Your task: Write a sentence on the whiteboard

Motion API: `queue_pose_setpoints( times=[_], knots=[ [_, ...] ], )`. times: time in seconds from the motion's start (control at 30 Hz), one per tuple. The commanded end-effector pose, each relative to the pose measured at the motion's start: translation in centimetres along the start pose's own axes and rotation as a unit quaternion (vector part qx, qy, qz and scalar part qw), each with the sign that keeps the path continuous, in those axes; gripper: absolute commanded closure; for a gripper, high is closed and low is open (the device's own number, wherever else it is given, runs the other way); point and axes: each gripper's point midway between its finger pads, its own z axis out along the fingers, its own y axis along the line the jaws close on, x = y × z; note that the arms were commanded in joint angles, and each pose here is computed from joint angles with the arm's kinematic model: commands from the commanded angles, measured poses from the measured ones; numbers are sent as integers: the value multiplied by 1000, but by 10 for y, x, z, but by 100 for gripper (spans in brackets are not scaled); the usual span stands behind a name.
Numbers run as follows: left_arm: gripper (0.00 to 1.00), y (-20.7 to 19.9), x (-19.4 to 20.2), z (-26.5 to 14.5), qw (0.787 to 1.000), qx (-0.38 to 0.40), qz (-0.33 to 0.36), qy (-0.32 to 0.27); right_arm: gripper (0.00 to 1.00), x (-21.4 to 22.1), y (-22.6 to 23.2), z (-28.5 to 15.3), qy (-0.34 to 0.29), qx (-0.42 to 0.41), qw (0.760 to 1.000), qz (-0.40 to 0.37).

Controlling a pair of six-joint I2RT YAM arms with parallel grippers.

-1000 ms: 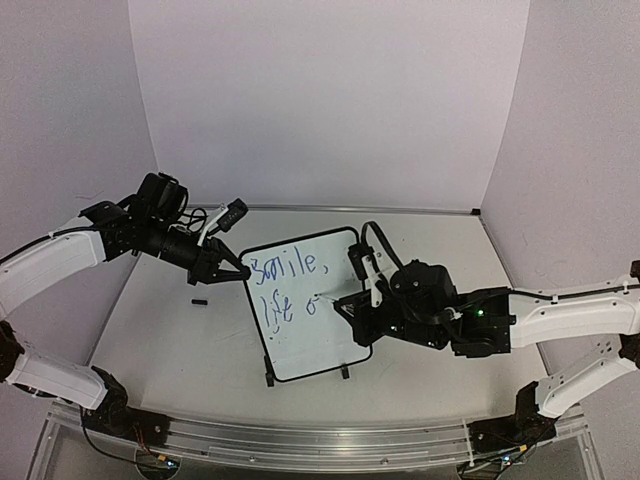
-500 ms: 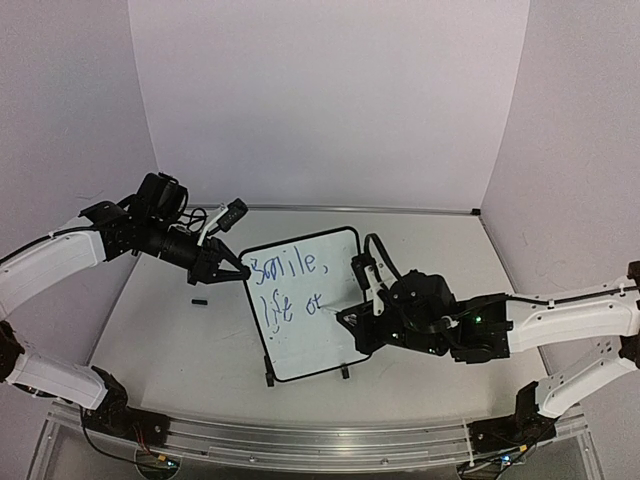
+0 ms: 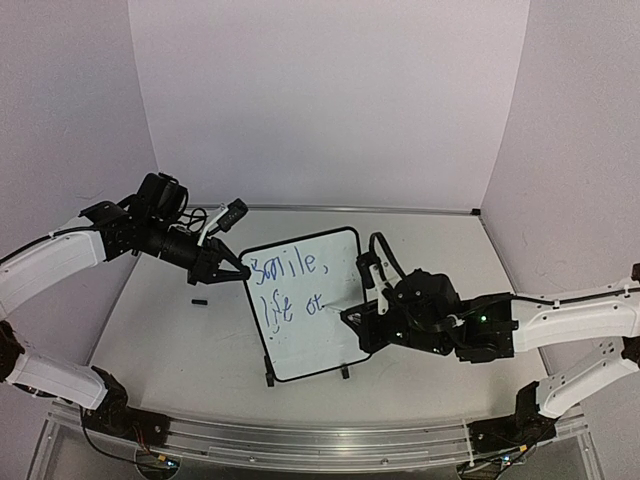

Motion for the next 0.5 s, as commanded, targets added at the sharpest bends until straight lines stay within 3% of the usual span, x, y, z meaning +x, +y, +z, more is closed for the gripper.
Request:
queue_pose_setpoints(
  times=[0.0,0.47],
  knots=[
    [100,14,-7,-3,999,-36,20,-8,100,-31,5,-14,-38,-2,999,-3],
    [100,14,-7,-2,999,-35,20,-8,100,-61,12,-18,-74,6,997,-30]
  ],
)
